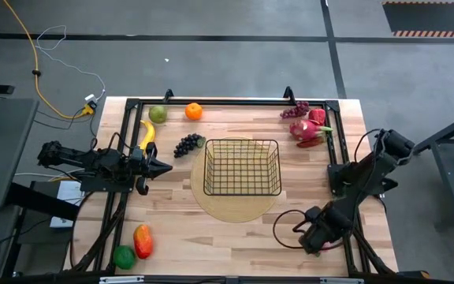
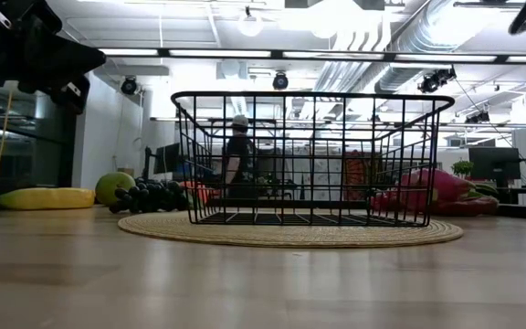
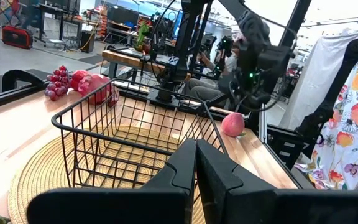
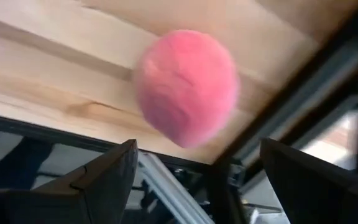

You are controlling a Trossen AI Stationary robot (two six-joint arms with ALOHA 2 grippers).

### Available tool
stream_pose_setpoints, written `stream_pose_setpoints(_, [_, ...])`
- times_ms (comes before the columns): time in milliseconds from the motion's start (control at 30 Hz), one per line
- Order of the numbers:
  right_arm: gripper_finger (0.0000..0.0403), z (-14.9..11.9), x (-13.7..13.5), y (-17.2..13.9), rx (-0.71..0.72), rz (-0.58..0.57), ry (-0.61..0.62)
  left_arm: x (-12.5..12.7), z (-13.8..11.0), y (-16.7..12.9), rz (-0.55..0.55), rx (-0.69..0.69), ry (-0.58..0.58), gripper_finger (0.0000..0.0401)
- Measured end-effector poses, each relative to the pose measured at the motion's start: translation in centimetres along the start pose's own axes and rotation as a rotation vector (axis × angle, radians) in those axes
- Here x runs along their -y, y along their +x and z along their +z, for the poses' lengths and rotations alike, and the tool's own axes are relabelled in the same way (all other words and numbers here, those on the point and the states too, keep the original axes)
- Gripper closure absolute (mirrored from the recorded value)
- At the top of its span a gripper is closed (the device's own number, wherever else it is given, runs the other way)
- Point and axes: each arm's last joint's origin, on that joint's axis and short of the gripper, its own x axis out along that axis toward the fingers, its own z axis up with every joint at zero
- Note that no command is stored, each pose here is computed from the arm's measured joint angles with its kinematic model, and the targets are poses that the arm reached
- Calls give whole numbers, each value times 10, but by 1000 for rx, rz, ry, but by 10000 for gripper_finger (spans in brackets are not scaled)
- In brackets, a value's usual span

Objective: Build produce basket
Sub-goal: Put the peach into the wire basket

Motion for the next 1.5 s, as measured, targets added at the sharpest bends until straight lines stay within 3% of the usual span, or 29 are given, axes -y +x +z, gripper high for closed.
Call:
stream_pose_setpoints(333, [72, 12, 13, 36, 9, -2, 17, 0, 0, 0, 0, 0, 0, 398])
stream_pose_setpoints(767, [75, 15, 15, 39, 70, 29, 3, 0, 0, 0, 0, 0, 0, 398])
stream_pose_setpoints(1133, [153, 13, 16, 29, 93, 61, -47, 0, 0, 0, 0, 0, 0, 398])
stream_pose_setpoints(1267, [158, 3, 12, -4, 127, 209, -168, 0, 0, 0, 0, -1, 0, 398])
stream_pose_setpoints(1500, [160, 8, -6, -84, 408, 724, -482, 0, 0, 0, 0, 0, 0, 398])
